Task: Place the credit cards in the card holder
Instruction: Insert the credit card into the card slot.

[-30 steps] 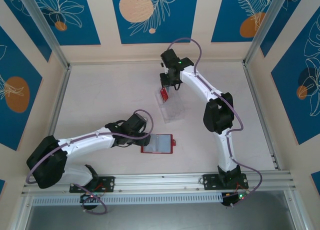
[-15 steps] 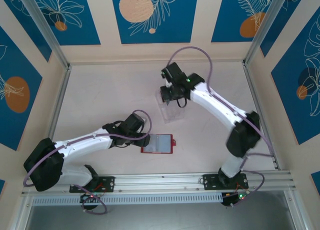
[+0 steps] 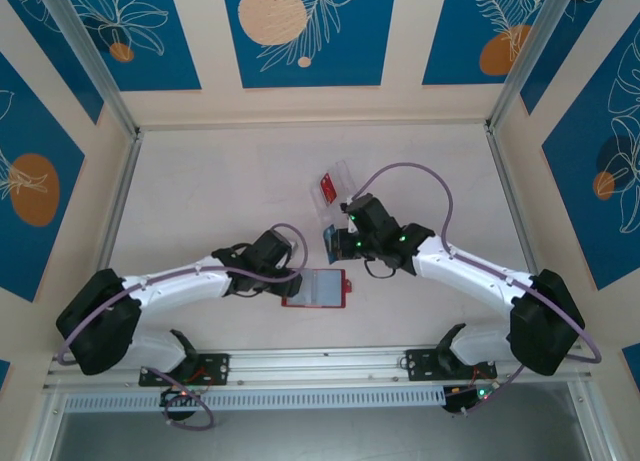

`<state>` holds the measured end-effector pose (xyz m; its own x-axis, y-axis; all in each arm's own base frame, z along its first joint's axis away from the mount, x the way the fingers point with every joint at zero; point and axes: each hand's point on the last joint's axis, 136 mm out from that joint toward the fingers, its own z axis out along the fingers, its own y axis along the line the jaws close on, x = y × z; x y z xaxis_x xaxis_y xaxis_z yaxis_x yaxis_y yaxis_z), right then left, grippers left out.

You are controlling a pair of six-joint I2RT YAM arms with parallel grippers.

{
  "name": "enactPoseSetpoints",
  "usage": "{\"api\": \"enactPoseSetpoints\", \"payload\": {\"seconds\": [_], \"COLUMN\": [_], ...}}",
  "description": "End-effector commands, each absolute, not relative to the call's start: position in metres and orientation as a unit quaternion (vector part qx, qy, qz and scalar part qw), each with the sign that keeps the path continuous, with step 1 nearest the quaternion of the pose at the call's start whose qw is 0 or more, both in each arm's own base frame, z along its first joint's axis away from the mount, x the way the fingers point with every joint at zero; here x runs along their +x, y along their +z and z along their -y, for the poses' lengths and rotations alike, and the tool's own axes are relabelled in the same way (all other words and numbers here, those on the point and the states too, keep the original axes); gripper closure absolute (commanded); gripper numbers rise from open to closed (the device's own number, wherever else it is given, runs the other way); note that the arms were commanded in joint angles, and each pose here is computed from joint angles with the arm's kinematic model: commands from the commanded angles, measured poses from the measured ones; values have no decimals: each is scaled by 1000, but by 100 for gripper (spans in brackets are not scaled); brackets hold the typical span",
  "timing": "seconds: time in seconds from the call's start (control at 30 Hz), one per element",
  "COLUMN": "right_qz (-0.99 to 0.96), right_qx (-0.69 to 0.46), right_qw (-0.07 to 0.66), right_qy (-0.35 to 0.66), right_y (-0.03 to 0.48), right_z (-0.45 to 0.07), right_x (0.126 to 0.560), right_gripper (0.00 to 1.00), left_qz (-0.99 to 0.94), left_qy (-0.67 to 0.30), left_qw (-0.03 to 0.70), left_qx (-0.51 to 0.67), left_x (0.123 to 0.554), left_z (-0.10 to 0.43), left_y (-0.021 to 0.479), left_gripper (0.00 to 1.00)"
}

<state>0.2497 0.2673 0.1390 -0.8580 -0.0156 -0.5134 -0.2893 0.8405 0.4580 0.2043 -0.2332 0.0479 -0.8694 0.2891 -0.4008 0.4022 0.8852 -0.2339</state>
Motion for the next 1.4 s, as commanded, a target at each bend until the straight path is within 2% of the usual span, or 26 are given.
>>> {"api": "enactPoseSetpoints", "payload": {"seconds": [0.0,0.67,1.37], "right_qz": [-889,-883,-884], "right_qx": [-117,-89,0], "right_qw": [302,278,289], "right_qy": [322,367,368], "right_y": [154,100,67], "right_z": [-292,-304,-275], "right_x": [245,232,228], "right_gripper": [97,98,100], "left_qz": [-956,-966,-970], "left_qy": [-161,-114,-103], "left_qw": [170,166,171], "left_qx": [178,163,139], "left_x": [203,180,170], "left_z": [235,230,221], "left_y": [34,4,-5], "left_gripper": [47,59,64]}}
